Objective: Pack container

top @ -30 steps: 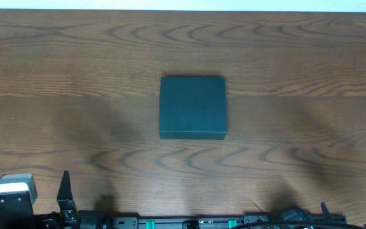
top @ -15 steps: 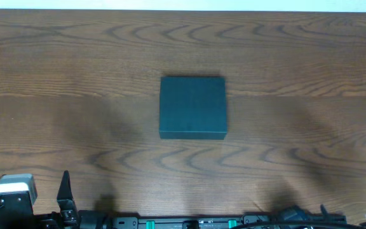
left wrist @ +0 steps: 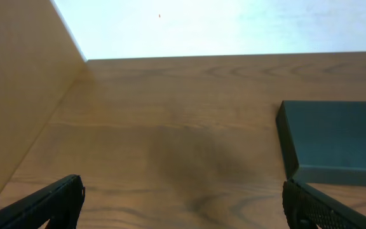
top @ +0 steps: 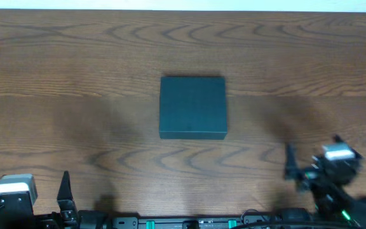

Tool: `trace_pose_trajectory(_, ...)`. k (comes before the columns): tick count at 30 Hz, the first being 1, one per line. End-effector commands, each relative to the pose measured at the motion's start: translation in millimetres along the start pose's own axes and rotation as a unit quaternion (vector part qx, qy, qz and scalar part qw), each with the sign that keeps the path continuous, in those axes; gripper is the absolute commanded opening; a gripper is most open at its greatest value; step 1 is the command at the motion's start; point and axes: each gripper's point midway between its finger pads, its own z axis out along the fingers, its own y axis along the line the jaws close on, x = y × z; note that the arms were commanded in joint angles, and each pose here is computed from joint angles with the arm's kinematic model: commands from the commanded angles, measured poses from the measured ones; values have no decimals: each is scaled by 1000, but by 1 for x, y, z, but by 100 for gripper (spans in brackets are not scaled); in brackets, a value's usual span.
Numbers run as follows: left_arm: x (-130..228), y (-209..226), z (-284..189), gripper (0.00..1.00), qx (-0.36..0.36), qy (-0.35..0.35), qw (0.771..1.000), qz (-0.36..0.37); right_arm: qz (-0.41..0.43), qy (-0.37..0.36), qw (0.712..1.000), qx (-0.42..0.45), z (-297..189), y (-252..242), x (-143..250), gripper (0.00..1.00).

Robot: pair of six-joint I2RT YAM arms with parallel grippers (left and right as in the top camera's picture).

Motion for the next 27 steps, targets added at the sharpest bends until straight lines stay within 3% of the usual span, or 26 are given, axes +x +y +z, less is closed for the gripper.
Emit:
trace_pose_trajectory(1, -1, 2, 0, 98, -8, -1, 1000, -2, 51, 22, 998, -35, 34, 17, 48, 99)
trace_pose_trajectory(7, -1, 2, 0, 98, -8, -1, 1000, -2, 109, 37, 993, -33, 69, 25, 111, 99)
trace_pose_trajectory(13, -1, 2, 0, 98, -8, -1, 1000, -2, 108, 33, 993, -31, 78, 29, 139, 99)
trace_pose_trajectory(22, -1, 2, 0, 99, -8, -1, 1000, -2, 104, 20, 994, -26, 79, 26, 135, 99)
trace_pose_trajectory(27, -1, 2, 0, 98, -8, -1, 1000, -2, 42, 0, 998, 36, 79, 4, 125, 99)
